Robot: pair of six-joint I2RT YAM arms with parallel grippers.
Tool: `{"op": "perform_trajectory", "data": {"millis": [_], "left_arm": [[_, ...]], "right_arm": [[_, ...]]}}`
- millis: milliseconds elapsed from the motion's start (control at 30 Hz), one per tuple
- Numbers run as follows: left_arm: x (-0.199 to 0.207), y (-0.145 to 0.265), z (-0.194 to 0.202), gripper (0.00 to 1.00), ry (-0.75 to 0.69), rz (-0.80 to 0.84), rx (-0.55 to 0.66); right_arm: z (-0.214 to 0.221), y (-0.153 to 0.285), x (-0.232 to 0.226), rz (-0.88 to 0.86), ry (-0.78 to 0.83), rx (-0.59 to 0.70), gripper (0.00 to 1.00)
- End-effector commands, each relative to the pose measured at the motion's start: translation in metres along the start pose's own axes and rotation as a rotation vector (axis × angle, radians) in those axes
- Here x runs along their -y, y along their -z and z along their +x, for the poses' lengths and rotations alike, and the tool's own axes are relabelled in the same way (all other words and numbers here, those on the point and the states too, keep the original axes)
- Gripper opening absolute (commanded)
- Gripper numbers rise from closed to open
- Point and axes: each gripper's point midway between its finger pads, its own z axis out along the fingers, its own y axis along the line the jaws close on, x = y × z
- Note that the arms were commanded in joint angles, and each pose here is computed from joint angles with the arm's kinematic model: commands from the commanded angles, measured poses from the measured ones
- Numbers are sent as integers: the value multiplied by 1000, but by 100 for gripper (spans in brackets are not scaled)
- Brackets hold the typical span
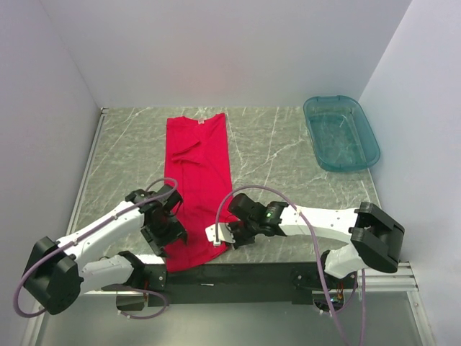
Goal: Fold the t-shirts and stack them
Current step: Fold the tshirt
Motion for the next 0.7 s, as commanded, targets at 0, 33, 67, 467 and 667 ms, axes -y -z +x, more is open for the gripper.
{"op": "perform_trajectory", "data": {"millis": [0,33,67,467,667], "left_arm": [[-16,-3,2,68,-68,-75,-10],[-17,-3,2,68,-90,-80,-11],[-13,0,0,67,-103,-66,1],[7,-20,19,64,-156,208,-77],[37,6,4,66,-230,391,53]], "right_arm": [[-23,10,11,17,25,57,6],[-22,11,12,20,22,55,5],[-22,11,12,22,21,54,5],[-20,20,19,39,-9,82,5],[-16,22,9,-9,16,75,7]]}}
